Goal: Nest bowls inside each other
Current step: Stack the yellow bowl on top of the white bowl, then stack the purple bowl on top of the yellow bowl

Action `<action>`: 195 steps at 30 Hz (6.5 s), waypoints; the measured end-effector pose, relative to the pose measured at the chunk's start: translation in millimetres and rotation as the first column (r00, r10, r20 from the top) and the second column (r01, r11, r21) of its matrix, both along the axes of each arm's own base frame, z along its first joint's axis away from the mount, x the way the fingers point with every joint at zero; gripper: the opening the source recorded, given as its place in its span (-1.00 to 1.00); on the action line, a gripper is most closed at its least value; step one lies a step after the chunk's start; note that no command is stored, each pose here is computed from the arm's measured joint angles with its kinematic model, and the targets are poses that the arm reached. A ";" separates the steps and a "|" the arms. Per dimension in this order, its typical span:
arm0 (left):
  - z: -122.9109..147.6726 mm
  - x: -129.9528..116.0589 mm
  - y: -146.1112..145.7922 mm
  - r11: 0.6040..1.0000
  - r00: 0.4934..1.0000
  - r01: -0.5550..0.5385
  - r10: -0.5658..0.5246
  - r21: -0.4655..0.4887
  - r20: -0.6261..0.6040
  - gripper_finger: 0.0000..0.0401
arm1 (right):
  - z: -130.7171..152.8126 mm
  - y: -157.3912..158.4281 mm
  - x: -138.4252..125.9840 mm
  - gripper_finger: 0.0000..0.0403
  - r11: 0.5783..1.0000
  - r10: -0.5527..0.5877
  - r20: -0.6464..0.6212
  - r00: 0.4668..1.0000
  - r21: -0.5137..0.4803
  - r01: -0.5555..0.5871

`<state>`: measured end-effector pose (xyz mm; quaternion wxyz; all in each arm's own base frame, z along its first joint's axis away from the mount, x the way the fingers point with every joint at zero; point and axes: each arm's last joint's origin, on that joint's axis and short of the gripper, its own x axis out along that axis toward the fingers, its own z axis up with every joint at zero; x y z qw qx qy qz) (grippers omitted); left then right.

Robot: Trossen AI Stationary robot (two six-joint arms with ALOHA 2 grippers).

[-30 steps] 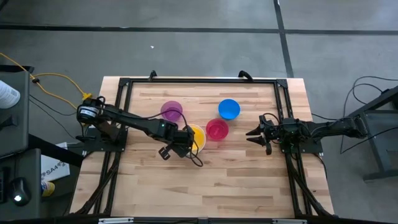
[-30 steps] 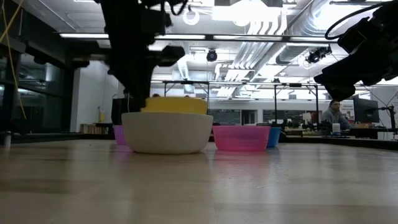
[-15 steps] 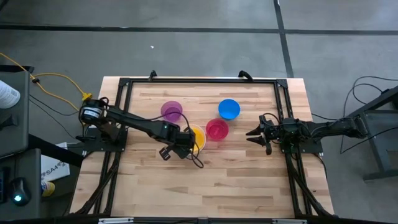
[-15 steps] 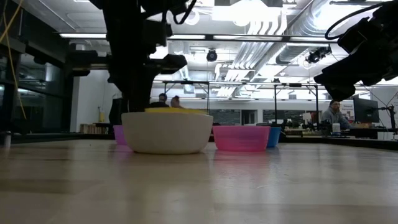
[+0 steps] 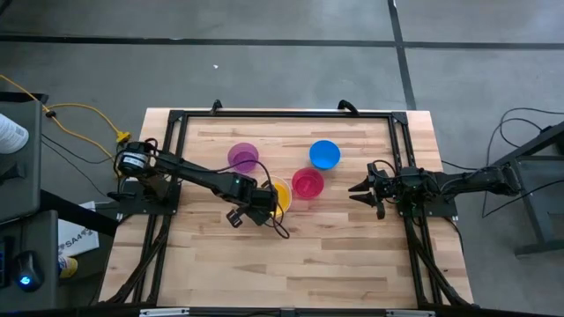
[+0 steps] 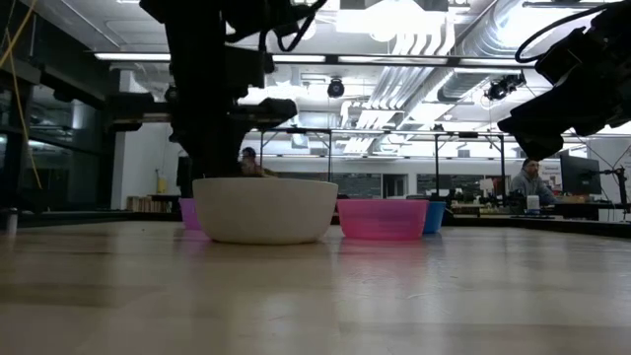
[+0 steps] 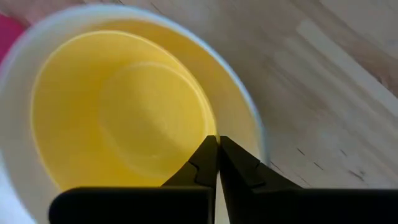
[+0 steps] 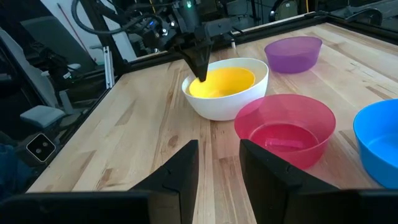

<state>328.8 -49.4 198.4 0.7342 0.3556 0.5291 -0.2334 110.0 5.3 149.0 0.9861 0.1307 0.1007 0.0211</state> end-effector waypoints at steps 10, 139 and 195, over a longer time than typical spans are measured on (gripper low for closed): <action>-2.4 0.8 0.0 1.000 1.000 -0.004 0.004 0.003 -0.007 -0.81 | -0.1 0.0 0.0 -0.46 1.000 0.000 0.000 1.000 0.000 0.000; -12.9 -59.8 128.1 0.664 0.666 -0.746 0.743 -0.048 -0.062 -0.44 | -0.1 0.0 0.0 -0.46 1.000 0.000 0.000 1.000 0.000 0.000; -6.0 -64.0 124.6 0.672 0.681 -0.732 0.725 -0.115 -0.101 -0.98 | -0.1 0.0 0.0 -0.46 1.000 0.000 0.000 1.000 0.000 0.000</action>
